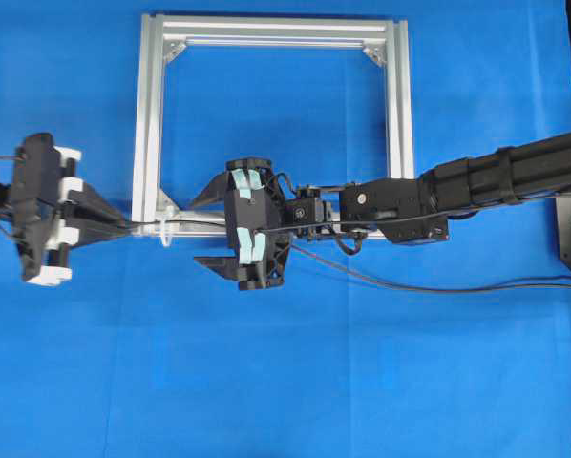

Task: Insert the wire through the string loop located on the left side.
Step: 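Pull the plug leftward with the left gripper, drawing cable through the loop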

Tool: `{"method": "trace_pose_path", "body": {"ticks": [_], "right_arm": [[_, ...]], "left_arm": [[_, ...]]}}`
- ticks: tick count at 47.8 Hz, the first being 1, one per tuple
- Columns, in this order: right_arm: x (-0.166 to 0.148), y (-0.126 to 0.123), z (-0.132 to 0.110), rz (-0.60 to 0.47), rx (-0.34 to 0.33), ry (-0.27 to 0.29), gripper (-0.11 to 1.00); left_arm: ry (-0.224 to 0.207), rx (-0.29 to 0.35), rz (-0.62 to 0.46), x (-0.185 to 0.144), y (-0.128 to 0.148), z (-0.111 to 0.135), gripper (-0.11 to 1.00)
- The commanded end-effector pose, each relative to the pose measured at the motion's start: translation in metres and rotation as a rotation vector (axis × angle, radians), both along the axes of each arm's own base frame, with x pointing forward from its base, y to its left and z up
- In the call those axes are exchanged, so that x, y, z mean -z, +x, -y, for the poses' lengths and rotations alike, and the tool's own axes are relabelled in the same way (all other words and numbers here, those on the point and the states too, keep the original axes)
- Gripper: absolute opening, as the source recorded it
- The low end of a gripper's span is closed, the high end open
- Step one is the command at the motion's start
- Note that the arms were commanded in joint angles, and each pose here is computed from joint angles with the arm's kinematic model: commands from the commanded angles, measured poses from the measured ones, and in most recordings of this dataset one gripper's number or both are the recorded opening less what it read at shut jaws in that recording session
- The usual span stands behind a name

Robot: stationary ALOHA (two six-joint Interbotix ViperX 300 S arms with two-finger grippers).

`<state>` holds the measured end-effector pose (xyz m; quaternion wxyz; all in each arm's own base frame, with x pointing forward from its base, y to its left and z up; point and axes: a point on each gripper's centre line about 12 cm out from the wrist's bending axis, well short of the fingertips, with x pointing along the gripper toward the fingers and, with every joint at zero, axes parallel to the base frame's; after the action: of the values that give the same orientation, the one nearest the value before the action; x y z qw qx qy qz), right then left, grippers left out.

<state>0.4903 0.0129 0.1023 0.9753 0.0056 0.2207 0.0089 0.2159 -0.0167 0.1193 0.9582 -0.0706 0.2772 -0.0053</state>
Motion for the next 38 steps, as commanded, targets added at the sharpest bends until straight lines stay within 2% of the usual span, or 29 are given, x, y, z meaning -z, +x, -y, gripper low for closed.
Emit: {"method": "trace_pose_path", "body": {"ticks": [1, 6, 14, 24, 32, 38], "right_arm": [[-0.027, 0.002, -0.001, 0.061, 0.001, 0.004, 0.92], [-0.028, 0.001, -0.001, 0.061, 0.001, 0.004, 0.92], [-0.028, 0.002, -0.001, 0.063, 0.000, 0.002, 0.92], [-0.028, 0.002, 0.000, 0.061, -0.001, -0.001, 0.92], [-0.029, 0.002, 0.000, 0.063, 0.000, 0.000, 0.92], [-0.030, 0.002, 0.000, 0.066, -0.001, -0.001, 0.92]], "left_arm": [[-0.023, -0.005, 0.002, -0.008, -0.007, 0.001, 0.07], [-0.047, -0.009, -0.052, -0.015, -0.017, 0.001, 0.07], [-0.055, 0.001, -0.082, -0.030, -0.030, 0.002, 0.07], [-0.059, 0.018, 0.039, -0.062, -0.046, 0.001, 0.07], [-0.056, 0.021, 0.028, -0.076, -0.060, -0.001, 0.07], [-0.062, 0.021, 0.073, -0.089, -0.066, -0.001, 0.07]]}}
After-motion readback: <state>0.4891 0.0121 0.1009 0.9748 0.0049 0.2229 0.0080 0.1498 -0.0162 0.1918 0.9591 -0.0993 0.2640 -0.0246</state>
